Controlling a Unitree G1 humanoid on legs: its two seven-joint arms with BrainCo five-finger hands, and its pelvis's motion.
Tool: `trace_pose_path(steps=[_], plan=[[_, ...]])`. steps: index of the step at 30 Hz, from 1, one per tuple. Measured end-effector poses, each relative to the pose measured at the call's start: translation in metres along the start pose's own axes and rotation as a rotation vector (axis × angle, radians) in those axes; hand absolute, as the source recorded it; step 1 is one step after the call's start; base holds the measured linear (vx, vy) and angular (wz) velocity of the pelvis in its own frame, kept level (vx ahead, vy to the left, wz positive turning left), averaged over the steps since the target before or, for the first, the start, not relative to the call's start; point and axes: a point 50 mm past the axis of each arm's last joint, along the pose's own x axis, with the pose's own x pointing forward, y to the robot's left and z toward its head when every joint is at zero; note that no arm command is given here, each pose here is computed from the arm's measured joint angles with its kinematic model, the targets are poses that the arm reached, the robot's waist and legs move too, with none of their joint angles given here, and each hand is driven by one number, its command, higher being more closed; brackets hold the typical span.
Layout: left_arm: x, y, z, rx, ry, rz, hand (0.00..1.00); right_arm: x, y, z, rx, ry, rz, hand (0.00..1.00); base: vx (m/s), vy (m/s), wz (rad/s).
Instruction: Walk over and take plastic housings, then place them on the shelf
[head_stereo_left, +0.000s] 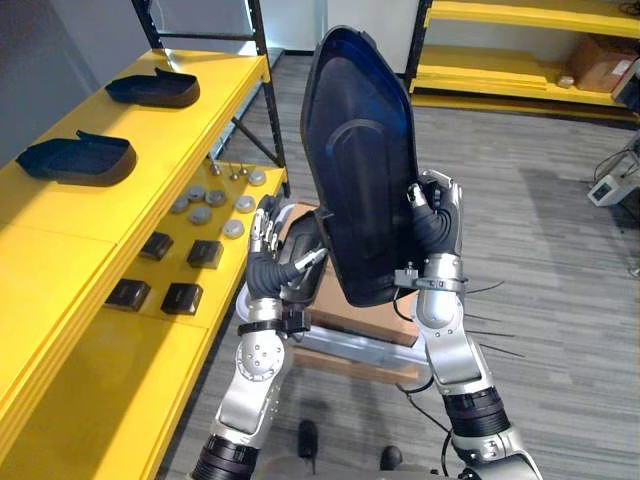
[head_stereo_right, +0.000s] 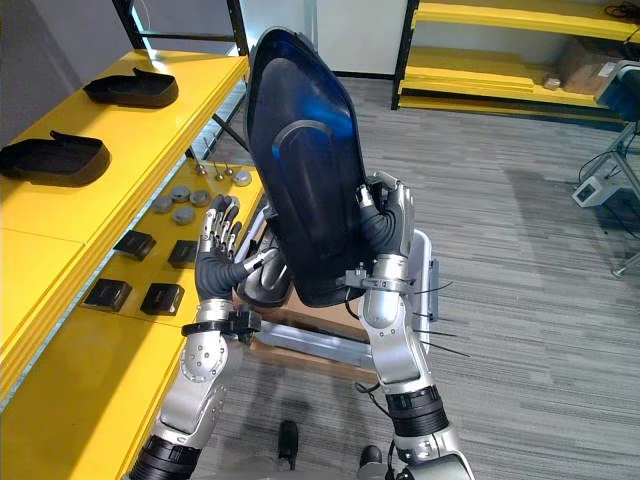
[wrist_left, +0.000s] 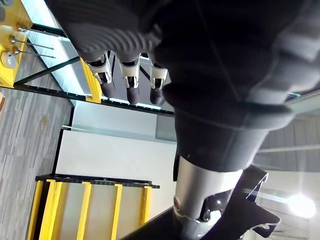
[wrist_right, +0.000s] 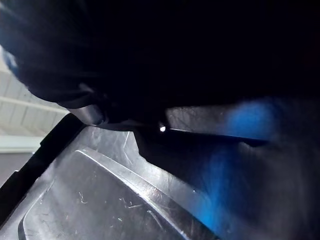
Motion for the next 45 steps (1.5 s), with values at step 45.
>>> trace_pose_path(steps=[45], plan=[[-0.035,-0.018,-0.036,-0.189,0.247,-0.155,0.00,-0.024,0.013,-0.040,-0.187,0.117,0.152,1.00,0.00,-0.002,0.02]])
